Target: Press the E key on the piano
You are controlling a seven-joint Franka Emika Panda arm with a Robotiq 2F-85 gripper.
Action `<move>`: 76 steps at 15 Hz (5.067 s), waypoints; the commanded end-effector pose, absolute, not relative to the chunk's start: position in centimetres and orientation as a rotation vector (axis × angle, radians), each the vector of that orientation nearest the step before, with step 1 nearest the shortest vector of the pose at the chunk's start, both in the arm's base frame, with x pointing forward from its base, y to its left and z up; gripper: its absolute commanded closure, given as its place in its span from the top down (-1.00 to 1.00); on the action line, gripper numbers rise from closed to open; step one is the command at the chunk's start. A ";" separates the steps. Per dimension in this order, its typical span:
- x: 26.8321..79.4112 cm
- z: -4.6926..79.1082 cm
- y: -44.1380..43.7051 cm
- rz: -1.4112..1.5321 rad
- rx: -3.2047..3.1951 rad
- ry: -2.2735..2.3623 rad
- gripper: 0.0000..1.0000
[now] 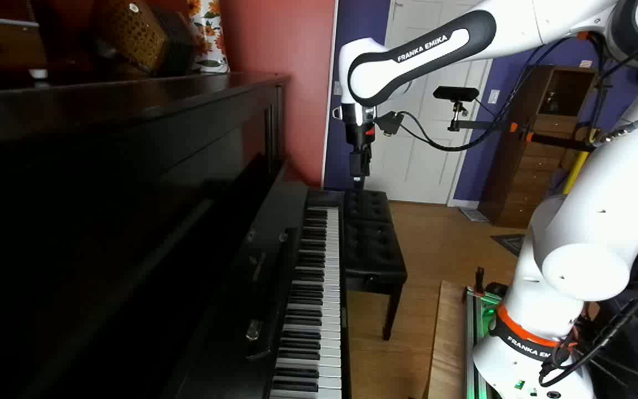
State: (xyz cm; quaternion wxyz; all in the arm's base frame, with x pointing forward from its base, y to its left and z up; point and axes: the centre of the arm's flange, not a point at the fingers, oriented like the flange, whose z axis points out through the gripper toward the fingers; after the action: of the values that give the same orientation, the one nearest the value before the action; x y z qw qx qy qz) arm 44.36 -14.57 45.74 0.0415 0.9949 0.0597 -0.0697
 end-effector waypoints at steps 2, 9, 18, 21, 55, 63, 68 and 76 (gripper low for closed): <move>44.4 45.7 -14.6 -0.213 3.046 0.183 1.00; 45.2 41.2 -11.3 -0.331 3.088 0.478 1.00; 45.3 33.1 -5.2 -0.351 3.102 1.022 1.00; 45.3 31.5 -5.0 -0.380 3.100 1.113 1.00; 47.4 17.3 -13.1 -0.119 3.137 0.851 -1.00; 47.8 15.6 -14.1 -0.045 3.109 0.809 -1.00; 48.0 15.0 -14.5 -0.023 3.102 0.792 -1.00; 48.1 14.4 -14.6 -0.026 3.100 0.789 -1.00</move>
State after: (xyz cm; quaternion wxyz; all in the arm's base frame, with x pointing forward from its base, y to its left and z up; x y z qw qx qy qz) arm 47.99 -14.36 15.32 -0.0320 0.9674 0.2509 -0.0101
